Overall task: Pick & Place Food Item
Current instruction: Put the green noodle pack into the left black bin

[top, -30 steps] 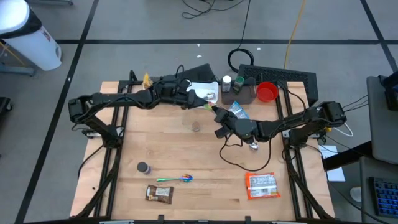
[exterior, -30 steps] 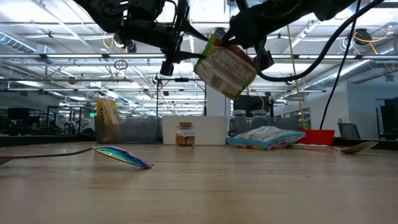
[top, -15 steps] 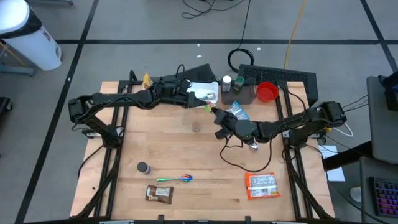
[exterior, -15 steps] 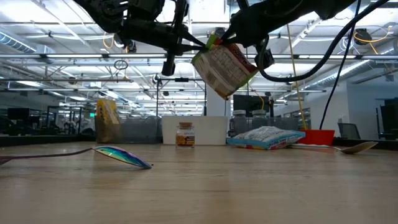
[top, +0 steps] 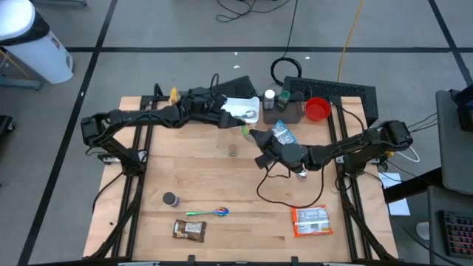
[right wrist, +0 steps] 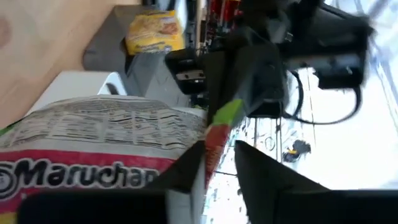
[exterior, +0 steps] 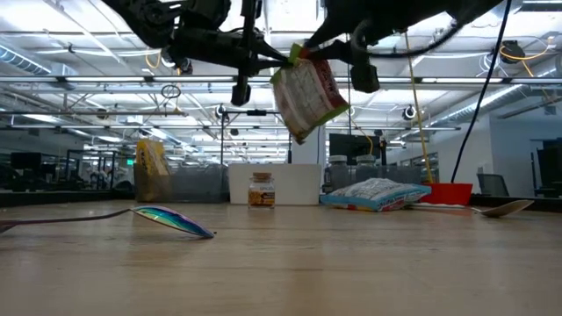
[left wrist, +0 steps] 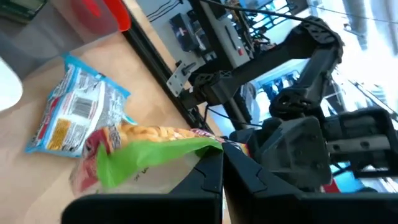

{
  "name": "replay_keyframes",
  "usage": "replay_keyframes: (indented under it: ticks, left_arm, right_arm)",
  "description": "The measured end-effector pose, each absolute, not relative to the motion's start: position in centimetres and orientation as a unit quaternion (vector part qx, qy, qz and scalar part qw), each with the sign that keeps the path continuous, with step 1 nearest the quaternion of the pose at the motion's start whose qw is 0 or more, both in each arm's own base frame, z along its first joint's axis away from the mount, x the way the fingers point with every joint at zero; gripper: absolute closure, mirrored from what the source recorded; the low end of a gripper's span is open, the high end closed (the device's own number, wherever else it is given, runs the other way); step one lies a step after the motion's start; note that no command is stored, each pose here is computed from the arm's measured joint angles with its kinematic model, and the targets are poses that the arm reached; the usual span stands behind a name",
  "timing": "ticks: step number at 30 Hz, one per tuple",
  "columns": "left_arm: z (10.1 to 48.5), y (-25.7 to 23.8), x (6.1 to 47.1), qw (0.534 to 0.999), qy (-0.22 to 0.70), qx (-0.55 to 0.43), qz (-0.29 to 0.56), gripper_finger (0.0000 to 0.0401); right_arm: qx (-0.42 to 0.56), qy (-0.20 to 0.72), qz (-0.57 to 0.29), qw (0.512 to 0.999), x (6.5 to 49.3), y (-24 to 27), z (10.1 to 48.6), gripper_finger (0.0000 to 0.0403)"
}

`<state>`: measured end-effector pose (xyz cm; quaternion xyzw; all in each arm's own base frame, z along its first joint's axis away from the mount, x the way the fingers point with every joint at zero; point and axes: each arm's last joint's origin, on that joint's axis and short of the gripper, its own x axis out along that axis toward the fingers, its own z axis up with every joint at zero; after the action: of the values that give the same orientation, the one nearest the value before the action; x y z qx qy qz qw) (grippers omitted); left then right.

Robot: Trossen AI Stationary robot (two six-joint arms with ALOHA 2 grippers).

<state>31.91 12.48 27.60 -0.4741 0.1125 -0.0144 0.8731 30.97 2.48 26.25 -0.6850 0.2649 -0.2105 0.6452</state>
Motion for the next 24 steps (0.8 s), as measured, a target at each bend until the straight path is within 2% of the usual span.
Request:
replay_keyframes:
  ticks: [7,12,18,24]
  left_arm:
    - [28.0,13.3,31.5,0.877,0.107,-0.465,-0.045,0.04]
    - [29.5,14.6,29.8,0.898,0.081,-0.432,-0.035,0.04]
    - [32.1,16.0,26.1,0.929,0.054,-0.366,0.005,0.0401]
    - [34.0,16.5,21.6,0.949,0.063,-0.304,0.06,0.0401]
  right_arm:
    - [-0.623,0.236,-0.236,0.707,29.4,2.4,28.2,0.0226]
    - [-0.543,0.216,-0.229,0.779,27.5,2.2,29.4,0.0182]
    - [-0.429,0.166,-0.196,0.866,25.5,2.0,30.8,0.0165]
    - [-0.364,0.141,-0.193,0.9,24.3,1.6,30.6,0.0173]
